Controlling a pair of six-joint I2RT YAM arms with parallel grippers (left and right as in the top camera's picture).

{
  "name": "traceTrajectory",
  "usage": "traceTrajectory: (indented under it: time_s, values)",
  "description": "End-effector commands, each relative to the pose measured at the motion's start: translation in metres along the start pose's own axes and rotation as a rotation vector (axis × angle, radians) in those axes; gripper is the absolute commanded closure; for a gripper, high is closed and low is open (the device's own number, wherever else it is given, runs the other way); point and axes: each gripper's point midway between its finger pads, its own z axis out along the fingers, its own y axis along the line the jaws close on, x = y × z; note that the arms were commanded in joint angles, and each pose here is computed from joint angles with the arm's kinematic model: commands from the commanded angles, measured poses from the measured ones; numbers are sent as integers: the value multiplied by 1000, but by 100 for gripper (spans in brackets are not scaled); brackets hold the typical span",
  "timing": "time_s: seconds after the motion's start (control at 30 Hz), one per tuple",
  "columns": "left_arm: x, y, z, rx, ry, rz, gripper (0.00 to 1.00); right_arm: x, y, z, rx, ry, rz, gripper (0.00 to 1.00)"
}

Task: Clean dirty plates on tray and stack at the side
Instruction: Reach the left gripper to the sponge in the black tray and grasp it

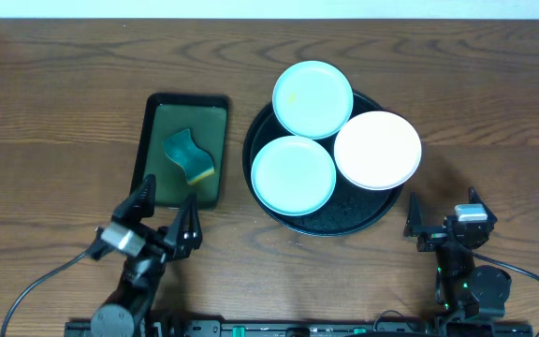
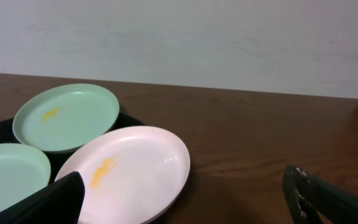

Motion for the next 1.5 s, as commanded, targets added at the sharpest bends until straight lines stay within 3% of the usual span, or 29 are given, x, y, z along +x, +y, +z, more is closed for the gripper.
traceTrajectory:
  time_s: [0.0, 0.1, 0.17, 0.2, 0.27, 0.4, 0.5, 0.67, 0.73, 0.83, 0.87, 0.9, 1.3, 1.37, 1.47]
  values:
    - [-24, -5, 2, -4, -59, -12, 19, 1, -3, 0, 15, 2, -12, 1]
    - [-44, 5, 12, -111, -30, 43, 19, 1, -4, 0, 15, 2, -12, 1]
    - [-48, 15, 22, -199, 76, 75, 19, 1, -4, 0, 15, 2, -12, 1]
    - [-48, 31, 33, -309, 213, 66, 19, 1, -4, 0, 15, 2, -12, 1]
    - [-42, 43, 46, -389, 396, 42, 19, 1, -4, 0, 15, 2, -12, 1]
    - [-18, 30, 70, -318, 711, -124, 19, 1, -4, 0, 15, 2, -12, 1]
    - [-6, 46, 83, -370, 797, -174, 19, 1, -4, 0, 15, 2, -12, 1]
    - [24, 126, 57, -957, 859, -365, 19, 1, -4, 0, 15, 2, -12, 1]
    - [40, 143, 48, -1079, 927, -380, 18, 1, -4, 0, 15, 2, -12, 1]
    - [74, 157, 48, -1125, 1005, -437, 18, 1, -4, 0, 15, 2, -12, 1]
    - [88, 160, 49, -1122, 1036, -461, 7, 1, -4, 0, 15, 2, -12, 1]
    - [98, 162, 51, -1114, 1058, -480, 2, 1, -4, 0, 15, 2, -12, 1]
    - [207, 194, 24, -1200, 1306, -581, 0, 1, -4, 0, 15, 2, -12, 1]
    - [217, 195, 18, -1213, 1333, -585, 7, 1, -4, 0, 15, 2, -12, 1]
    - [229, 196, 14, -1214, 1366, -580, 8, 1, -4, 0, 15, 2, -12, 1]
